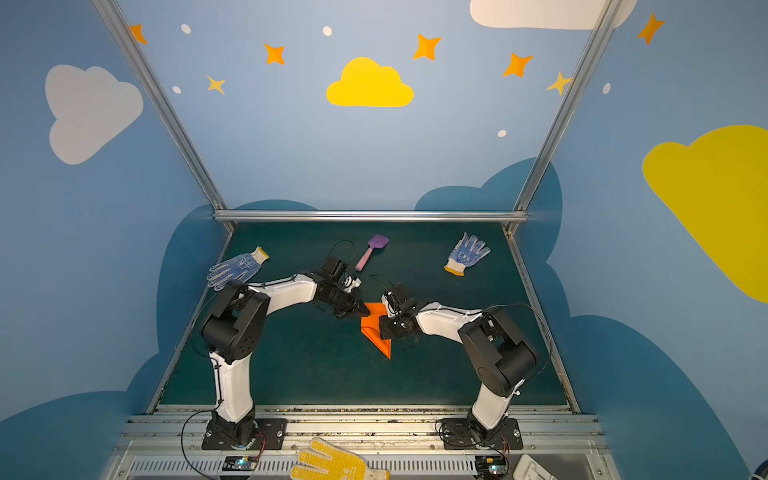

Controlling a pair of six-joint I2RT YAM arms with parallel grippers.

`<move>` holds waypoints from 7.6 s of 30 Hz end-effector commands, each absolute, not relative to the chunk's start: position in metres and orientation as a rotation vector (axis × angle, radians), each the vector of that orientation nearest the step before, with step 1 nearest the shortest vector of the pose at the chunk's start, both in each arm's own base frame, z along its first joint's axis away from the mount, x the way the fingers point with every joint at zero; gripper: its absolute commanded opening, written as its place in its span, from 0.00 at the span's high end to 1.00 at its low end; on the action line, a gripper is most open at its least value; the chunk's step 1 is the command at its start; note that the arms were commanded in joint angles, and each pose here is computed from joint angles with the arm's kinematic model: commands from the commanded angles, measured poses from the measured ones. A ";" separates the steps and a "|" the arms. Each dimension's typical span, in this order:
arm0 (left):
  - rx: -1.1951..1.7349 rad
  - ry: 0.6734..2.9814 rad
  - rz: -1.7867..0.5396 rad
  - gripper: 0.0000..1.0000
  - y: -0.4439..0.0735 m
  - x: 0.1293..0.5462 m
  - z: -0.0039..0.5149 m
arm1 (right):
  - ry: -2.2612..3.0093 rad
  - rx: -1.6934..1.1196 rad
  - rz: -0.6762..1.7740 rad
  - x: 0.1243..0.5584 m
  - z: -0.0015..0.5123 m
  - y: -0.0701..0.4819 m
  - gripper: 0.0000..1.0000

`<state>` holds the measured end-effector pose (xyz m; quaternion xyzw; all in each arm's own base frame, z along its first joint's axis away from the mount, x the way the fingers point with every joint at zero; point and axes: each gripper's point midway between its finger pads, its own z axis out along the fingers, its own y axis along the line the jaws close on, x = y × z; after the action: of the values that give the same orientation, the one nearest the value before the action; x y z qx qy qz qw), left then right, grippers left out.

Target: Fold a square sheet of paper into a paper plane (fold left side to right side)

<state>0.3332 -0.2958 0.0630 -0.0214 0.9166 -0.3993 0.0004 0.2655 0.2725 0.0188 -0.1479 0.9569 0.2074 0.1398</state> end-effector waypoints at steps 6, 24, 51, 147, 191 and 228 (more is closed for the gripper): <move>-0.018 2.800 -1.315 0.96 -0.298 0.296 0.075 | 2.852 -0.417 0.526 0.249 0.000 0.253 1.00; 0.061 2.889 -1.266 0.96 -0.312 0.269 0.037 | 2.849 -0.417 0.526 0.251 0.003 0.253 1.00; 0.057 2.930 -1.217 0.96 -0.312 0.271 0.015 | 2.812 -0.421 0.579 0.256 0.024 0.260 1.00; 0.179 2.887 -1.173 0.96 -0.315 0.263 0.022 | 2.865 -0.424 0.568 0.257 -0.001 0.252 1.00; -0.045 2.952 -1.029 0.96 -0.287 0.263 -0.023 | 2.741 -0.365 0.789 0.251 0.087 0.279 0.88; -0.041 2.975 -1.012 0.96 -0.286 0.260 -0.023 | 2.863 -0.394 0.702 0.224 0.021 0.297 1.00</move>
<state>0.2827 -0.3082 0.0147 0.0067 0.9189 -0.3924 0.0397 0.2230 0.3058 0.0289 -0.1345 0.9557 0.2482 0.0830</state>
